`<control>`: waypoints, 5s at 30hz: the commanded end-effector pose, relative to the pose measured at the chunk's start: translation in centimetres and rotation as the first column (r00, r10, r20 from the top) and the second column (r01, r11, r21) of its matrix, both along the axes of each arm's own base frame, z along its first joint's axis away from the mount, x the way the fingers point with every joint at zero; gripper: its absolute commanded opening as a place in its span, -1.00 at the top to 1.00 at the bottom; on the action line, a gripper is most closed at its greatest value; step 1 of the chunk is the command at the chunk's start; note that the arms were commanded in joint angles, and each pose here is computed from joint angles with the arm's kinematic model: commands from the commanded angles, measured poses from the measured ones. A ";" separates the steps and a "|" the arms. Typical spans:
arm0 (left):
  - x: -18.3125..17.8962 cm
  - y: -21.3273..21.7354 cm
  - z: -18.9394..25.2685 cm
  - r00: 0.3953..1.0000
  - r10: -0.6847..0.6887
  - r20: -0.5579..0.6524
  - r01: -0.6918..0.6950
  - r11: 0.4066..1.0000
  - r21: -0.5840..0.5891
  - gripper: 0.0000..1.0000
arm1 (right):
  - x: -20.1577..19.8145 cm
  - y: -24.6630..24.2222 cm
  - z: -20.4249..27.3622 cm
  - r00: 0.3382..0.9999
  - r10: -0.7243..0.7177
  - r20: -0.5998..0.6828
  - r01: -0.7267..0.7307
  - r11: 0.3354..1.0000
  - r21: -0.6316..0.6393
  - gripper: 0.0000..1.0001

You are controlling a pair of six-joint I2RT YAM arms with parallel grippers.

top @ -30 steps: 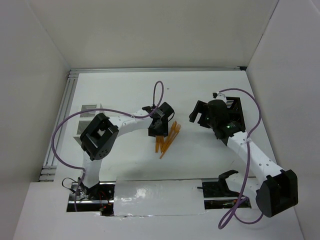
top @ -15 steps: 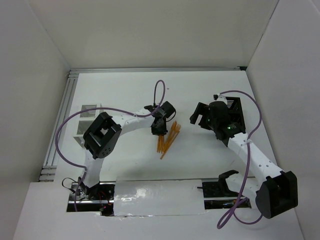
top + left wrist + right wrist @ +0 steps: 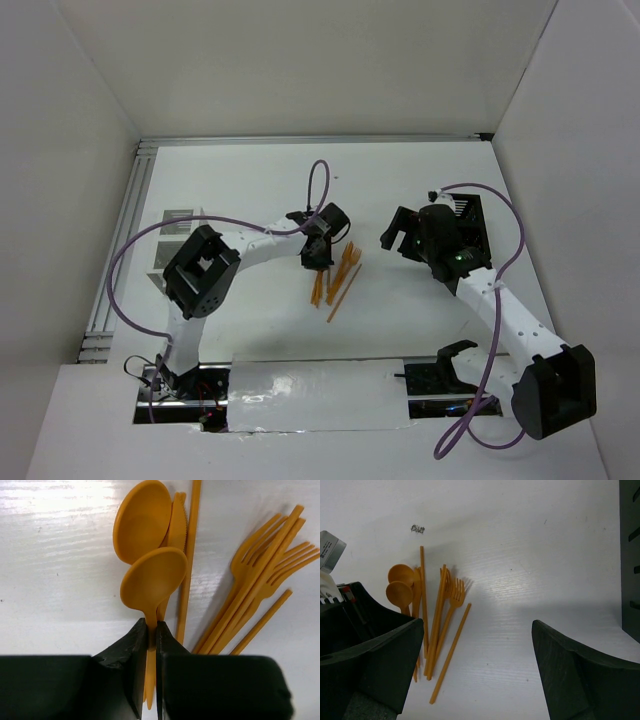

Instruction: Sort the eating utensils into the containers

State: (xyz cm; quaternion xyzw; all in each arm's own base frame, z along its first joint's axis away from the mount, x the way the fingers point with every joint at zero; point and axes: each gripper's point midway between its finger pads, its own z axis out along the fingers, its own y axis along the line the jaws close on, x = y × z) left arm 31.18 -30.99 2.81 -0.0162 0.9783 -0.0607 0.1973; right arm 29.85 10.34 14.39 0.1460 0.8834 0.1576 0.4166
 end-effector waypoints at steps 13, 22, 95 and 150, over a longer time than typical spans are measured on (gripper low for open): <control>-0.2 1.3 11.0 0.971 -0.113 0.212 0.150 0.975 -0.167 1.00 | 0.0 1.2 1.5 0.998 0.042 0.041 -0.045 0.997 0.069 -0.89; 4.9 14.3 25.5 0.608 0.012 0.794 0.231 0.954 -0.191 1.00 | 1.3 3.7 2.0 0.985 0.144 0.091 -0.155 0.981 0.117 -0.89; -2.1 16.4 27.9 0.445 -0.239 0.863 0.624 0.774 -0.108 -0.74 | 1.8 3.6 -1.9 0.996 0.089 0.001 -0.089 0.992 0.090 -1.00; -3.7 3.1 -2.6 0.957 -0.288 -0.031 0.289 0.948 0.135 0.72 | -2.9 1.0 -1.8 1.000 -0.009 0.025 0.006 0.995 0.098 -1.00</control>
